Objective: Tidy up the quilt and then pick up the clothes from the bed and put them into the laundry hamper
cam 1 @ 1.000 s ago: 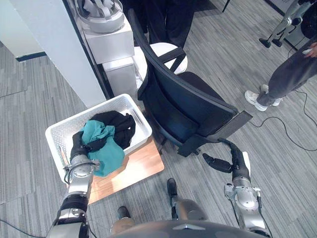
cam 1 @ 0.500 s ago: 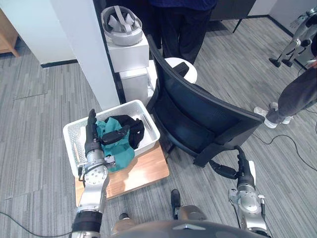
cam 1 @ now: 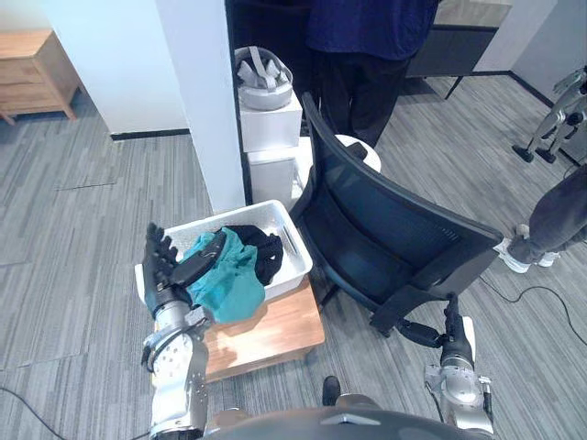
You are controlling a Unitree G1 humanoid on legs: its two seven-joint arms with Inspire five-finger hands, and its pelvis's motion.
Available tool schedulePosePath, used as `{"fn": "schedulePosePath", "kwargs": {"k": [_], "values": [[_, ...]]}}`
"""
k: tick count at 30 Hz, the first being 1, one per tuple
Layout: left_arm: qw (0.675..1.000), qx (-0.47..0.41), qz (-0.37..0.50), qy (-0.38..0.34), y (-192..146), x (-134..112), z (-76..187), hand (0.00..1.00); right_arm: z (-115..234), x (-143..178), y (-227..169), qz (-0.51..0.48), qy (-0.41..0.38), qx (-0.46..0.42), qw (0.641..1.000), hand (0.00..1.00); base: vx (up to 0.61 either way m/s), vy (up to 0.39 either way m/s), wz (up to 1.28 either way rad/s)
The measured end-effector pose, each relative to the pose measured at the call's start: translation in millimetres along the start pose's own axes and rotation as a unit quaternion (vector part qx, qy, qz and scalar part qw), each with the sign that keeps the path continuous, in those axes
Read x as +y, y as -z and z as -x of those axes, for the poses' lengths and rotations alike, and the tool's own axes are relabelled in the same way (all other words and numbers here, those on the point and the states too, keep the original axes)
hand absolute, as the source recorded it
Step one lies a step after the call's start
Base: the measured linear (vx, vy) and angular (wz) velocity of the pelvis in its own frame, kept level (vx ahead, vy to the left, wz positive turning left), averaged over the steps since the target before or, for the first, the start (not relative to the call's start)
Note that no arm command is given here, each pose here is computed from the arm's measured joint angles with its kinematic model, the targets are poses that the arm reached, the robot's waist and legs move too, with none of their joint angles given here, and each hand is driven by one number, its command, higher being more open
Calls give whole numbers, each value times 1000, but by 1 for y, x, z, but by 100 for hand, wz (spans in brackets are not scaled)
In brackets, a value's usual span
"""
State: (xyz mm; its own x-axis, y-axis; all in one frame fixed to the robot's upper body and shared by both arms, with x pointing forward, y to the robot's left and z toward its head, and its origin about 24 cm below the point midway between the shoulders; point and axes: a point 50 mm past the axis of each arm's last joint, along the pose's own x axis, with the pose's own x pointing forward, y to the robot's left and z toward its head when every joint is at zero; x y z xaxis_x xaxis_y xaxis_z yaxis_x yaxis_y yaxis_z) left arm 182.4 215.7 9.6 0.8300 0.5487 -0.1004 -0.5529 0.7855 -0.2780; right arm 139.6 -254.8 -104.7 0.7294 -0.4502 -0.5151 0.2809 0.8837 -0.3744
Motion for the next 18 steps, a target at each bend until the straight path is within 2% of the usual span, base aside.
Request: {"fn": "schedulePosePath", "kwargs": {"k": [3,4,5,7,9,10,12,15,18], "values": [[998,23,29,-45,8,22,9,100,3,-5,7,-2,15,14,1000,100,-5,20,12],[995,62,30,-79,26,39,18,100,6,-6,12,-5,21,23,1000,100,-7,-4,4],[993,73,28,-85,31,43,20,100,6,-6,12,-5,21,24,999,100,1,-13,9],[980,157,22,-124,65,66,36,100,7,-6,14,-23,24,33,999,100,-16,-22,6],[933,309,6,-187,119,103,78,100,9,0,16,-57,27,41,997,100,-42,-34,2],[926,325,4,-194,123,107,83,100,9,1,16,-63,27,42,997,100,-39,-45,2],[868,415,9,-273,146,138,127,100,11,6,17,-117,39,54,991,100,-28,-55,-6],[811,437,41,-387,149,167,165,100,14,7,18,-205,69,63,974,100,-20,-48,-3],[783,439,58,-436,148,177,184,100,15,-3,23,-311,141,78,937,100,5,-52,7]]}}
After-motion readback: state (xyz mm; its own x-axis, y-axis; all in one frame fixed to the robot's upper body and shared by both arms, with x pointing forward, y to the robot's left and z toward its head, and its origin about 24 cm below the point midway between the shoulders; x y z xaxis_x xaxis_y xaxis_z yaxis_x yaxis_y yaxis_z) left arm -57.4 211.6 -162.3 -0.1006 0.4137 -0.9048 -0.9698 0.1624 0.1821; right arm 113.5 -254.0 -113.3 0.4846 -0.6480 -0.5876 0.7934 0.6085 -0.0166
